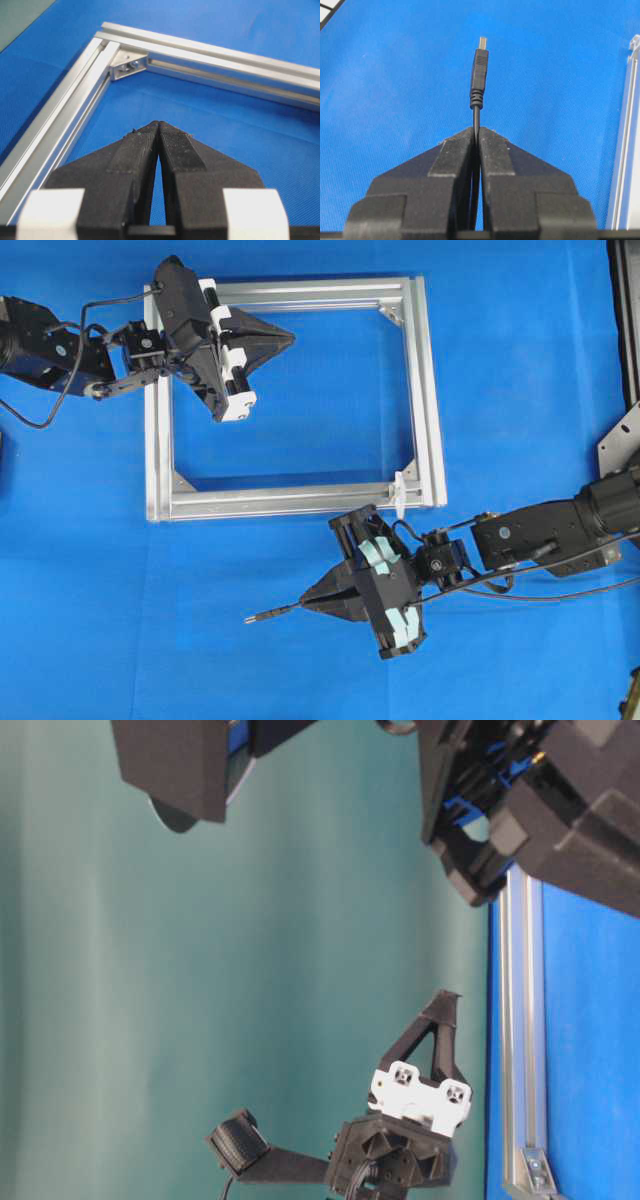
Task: Insert the wire through the string loop located on the right side.
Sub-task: 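Lift the cable and carry it right toward the white zip-tie loop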
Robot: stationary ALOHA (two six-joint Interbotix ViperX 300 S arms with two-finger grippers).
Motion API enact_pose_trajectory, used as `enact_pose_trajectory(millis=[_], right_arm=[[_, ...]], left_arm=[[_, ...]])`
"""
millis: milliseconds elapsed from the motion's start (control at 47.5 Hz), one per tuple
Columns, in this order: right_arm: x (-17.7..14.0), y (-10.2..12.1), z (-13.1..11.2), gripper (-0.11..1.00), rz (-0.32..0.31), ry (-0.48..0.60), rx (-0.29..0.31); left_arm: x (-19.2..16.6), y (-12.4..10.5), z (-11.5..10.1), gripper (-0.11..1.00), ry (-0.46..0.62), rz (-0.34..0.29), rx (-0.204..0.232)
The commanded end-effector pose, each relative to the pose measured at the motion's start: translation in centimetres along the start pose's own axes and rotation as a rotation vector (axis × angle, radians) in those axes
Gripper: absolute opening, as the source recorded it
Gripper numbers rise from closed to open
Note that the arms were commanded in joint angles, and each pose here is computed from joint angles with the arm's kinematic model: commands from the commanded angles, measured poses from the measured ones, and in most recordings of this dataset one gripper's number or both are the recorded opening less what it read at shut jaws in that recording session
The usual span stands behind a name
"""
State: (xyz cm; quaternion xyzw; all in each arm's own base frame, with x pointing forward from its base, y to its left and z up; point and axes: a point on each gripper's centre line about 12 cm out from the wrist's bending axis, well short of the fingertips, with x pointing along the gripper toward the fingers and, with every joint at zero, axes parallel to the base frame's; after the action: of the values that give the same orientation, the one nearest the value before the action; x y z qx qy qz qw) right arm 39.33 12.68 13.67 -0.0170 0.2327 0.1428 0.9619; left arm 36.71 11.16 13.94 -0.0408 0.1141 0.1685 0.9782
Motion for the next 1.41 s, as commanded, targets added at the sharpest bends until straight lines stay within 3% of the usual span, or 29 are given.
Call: enact_pose_trajectory(millis=[0,694,1388], right_arm=[[-0.6,0.2,1.8,-0.03,0.005,-0.052,-0.001],[-1.5,0.1,1.1,-0.03,0.002,-0.038,0.004],[-14.6,-0.1,-5.4,-0.03,0.008,-0.002,0.055]], left_arm=[[-0.2,0.0,1.4,0.0,-0.041,-0.003,0.001],[-0.2,0.0,1.4,0.0,-0.04,-0.003,0.0],[-0.6,0.0,1.0,0.0,-0.028,-0.002,0.002]])
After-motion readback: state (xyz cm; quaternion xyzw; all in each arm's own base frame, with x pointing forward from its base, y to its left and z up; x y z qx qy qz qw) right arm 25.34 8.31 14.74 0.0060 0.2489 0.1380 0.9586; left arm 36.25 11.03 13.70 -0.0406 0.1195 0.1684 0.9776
